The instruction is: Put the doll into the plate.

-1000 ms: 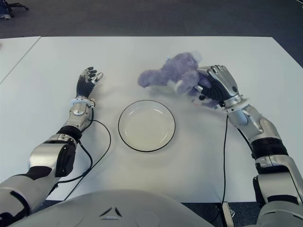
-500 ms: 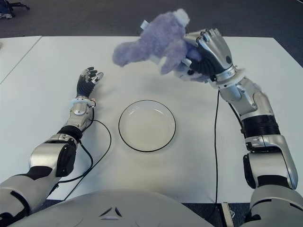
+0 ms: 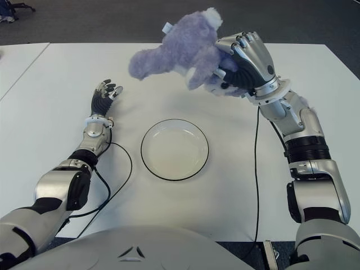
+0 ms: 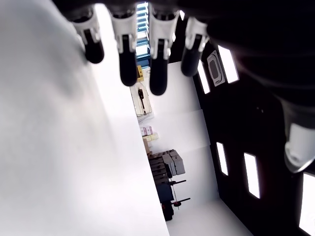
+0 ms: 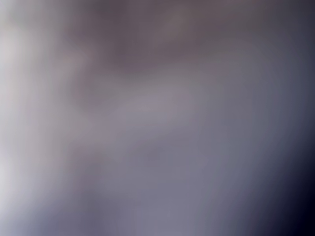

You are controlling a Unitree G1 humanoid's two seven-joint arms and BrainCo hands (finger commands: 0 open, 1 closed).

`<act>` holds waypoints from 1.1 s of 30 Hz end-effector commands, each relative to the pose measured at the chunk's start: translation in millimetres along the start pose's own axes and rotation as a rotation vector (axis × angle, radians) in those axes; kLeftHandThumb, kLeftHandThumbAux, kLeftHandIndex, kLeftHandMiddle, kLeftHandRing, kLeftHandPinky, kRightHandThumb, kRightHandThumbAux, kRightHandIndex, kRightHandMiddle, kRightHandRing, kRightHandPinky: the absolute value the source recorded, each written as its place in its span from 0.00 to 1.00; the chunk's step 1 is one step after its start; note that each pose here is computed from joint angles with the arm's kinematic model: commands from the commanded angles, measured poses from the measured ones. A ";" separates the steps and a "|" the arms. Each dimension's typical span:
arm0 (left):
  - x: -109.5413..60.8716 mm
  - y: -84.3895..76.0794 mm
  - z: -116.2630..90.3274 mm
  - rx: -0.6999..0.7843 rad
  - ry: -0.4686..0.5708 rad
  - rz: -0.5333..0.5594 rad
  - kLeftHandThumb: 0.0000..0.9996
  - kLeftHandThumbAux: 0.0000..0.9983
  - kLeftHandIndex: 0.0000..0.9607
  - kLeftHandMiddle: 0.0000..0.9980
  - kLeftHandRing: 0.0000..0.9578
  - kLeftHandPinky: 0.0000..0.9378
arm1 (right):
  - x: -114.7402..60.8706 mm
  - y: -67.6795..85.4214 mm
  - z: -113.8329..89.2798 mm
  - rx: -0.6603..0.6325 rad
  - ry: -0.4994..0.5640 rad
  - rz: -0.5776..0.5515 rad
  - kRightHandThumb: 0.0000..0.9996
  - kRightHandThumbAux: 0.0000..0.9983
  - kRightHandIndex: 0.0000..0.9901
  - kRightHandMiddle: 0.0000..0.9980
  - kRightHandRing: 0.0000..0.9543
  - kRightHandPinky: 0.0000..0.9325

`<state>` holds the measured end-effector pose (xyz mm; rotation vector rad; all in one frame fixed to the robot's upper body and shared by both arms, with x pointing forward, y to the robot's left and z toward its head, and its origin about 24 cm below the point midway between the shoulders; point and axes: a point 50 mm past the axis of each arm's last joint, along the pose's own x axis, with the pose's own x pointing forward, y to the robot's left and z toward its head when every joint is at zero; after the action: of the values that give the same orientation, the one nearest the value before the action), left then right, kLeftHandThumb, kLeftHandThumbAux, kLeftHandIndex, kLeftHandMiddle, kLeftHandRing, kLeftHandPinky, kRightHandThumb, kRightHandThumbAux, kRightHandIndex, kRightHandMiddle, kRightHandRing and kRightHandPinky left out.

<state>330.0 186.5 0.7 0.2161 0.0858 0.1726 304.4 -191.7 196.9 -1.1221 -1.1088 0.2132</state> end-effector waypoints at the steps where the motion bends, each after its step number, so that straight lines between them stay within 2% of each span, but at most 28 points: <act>1: -65.5 -16.3 -89.4 0.044 0.416 -0.059 0.00 0.49 0.17 0.22 0.17 0.00 | 6.2 14.9 13.4 0.069 -0.047 0.021 0.70 0.72 0.44 0.89 0.92 0.93; 11: -65.8 -17.9 -89.6 0.038 0.422 -0.061 0.00 0.50 0.16 0.21 0.16 0.00 | 13.0 31.7 29.9 0.176 -0.085 0.043 0.70 0.72 0.44 0.89 0.92 0.93; 17: -65.7 -17.9 -89.6 0.020 0.426 -0.057 0.00 0.50 0.17 0.22 0.17 0.01 | 5.7 51.0 51.5 0.266 -0.119 0.087 0.71 0.72 0.44 0.89 0.92 0.93; 24: -66.0 -18.5 -89.3 0.032 0.419 -0.059 0.00 0.50 0.17 0.23 0.17 0.00 | -7.2 55.4 61.3 0.322 -0.123 0.168 0.70 0.72 0.44 0.89 0.92 0.93; 33: -66.0 -19.1 -89.0 0.040 0.416 -0.059 0.00 0.50 0.17 0.24 0.18 0.00 | -11.1 60.7 67.0 0.332 -0.119 0.218 0.70 0.72 0.44 0.88 0.92 0.93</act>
<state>330.2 185.7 0.9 0.2142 0.0855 0.1757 270.2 -131.0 139.6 -0.9539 -1.0113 0.6154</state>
